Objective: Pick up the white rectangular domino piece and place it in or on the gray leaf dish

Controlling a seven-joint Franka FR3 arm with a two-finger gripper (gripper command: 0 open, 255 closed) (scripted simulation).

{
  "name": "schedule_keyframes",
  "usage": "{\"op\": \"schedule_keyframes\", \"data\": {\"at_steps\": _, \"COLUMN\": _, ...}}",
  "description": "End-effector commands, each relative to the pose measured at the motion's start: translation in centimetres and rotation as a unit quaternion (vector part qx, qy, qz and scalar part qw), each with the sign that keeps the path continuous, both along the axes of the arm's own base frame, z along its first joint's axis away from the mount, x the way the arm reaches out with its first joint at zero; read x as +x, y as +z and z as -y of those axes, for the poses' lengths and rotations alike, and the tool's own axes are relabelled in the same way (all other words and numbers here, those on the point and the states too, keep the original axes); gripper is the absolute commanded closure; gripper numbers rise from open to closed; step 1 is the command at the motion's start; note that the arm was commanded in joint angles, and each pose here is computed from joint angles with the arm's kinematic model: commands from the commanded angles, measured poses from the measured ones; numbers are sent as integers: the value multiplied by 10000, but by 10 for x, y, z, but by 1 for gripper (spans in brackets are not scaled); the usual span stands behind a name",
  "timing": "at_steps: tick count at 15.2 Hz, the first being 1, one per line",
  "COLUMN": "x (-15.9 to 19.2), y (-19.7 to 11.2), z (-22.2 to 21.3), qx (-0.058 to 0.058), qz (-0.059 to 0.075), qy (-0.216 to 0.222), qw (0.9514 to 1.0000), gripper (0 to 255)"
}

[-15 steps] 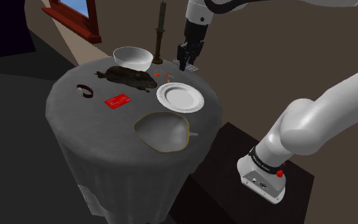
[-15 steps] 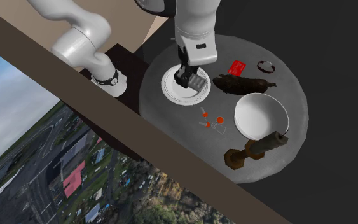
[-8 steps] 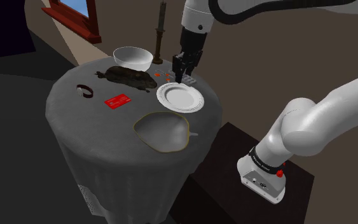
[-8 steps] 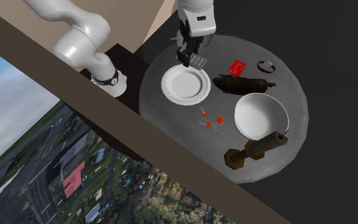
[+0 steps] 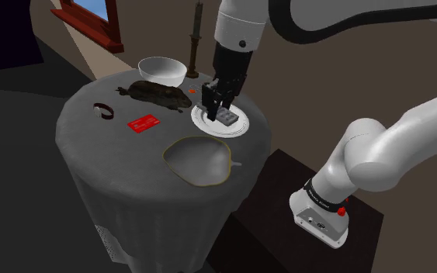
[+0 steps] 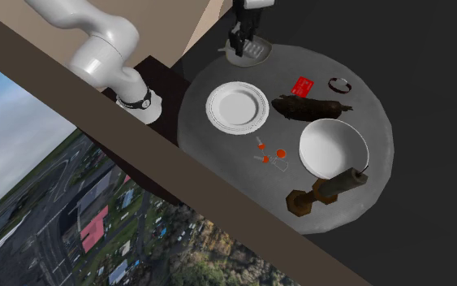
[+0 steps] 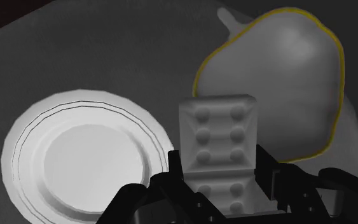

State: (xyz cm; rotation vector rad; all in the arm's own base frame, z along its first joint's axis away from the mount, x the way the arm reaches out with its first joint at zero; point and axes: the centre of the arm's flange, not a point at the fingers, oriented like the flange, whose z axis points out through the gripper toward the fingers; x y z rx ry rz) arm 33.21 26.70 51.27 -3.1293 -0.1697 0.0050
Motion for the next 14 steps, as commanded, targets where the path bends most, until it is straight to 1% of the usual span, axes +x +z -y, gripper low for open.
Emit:
{"op": "schedule_keyframes", "data": {"at_steps": 1, "x": -14, "y": -2, "z": -25, "qx": 1, "qz": -3, "qy": -7, "qw": 10000, "gripper": 255}}
{"op": "schedule_keyframes", "data": {"at_steps": 4, "x": -36, "y": -1, "z": -58, "qx": 1, "qz": -3, "qy": -7, "qw": 10000, "gripper": 255}}
{"op": "schedule_keyframes", "data": {"at_steps": 5, "x": -48, "y": -1, "z": -76, "qx": 1, "qz": -3, "qy": -7, "qw": 10000, "gripper": 255}}
{"op": "schedule_keyframes", "data": {"at_steps": 14, "x": -48, "y": -48, "z": -76, "qx": 1, "qz": -3, "qy": -7, "qw": 10000, "gripper": 255}}
